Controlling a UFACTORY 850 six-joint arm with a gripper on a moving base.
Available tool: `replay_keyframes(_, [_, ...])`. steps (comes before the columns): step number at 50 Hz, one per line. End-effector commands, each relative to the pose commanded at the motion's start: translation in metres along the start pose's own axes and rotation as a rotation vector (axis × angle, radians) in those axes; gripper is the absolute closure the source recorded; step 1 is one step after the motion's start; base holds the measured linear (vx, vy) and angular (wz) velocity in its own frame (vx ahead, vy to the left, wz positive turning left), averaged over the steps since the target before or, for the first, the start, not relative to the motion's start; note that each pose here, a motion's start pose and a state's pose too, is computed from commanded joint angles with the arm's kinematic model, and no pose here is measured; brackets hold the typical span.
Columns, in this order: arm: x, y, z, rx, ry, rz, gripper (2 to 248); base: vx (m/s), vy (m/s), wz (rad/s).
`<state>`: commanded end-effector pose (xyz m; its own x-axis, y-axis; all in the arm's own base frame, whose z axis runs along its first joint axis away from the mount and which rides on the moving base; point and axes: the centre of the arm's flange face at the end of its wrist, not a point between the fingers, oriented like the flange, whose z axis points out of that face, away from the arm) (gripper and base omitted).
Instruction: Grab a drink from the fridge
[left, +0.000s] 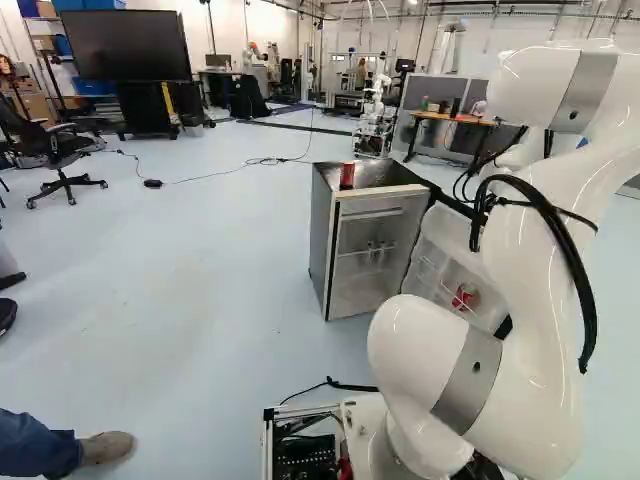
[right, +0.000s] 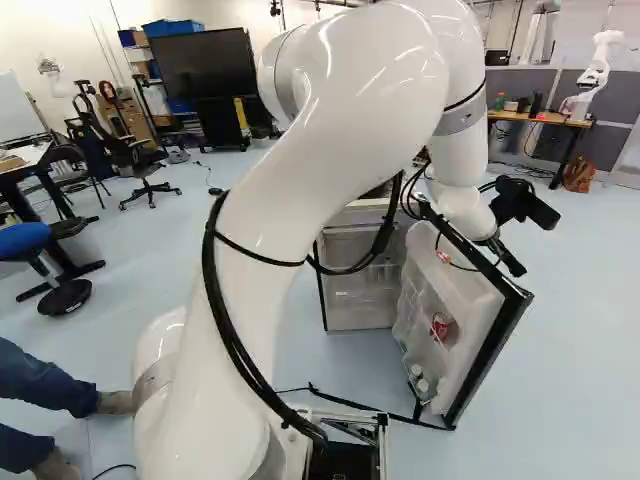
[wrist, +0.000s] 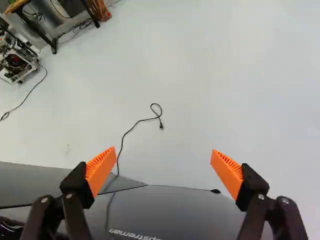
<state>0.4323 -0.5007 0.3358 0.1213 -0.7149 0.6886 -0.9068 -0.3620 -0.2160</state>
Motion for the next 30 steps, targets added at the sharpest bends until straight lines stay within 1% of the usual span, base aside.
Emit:
replay_keyframes(11, [-0.006, 0.000, 0.005, 0.007, -0.051, -0.037, 3, 0.000, 0.000, 0.000])
replay_keyframes(30, [-0.014, -0.001, 0.005, 0.022, -0.140, -0.134, 3, 0.000, 0.000, 0.000])
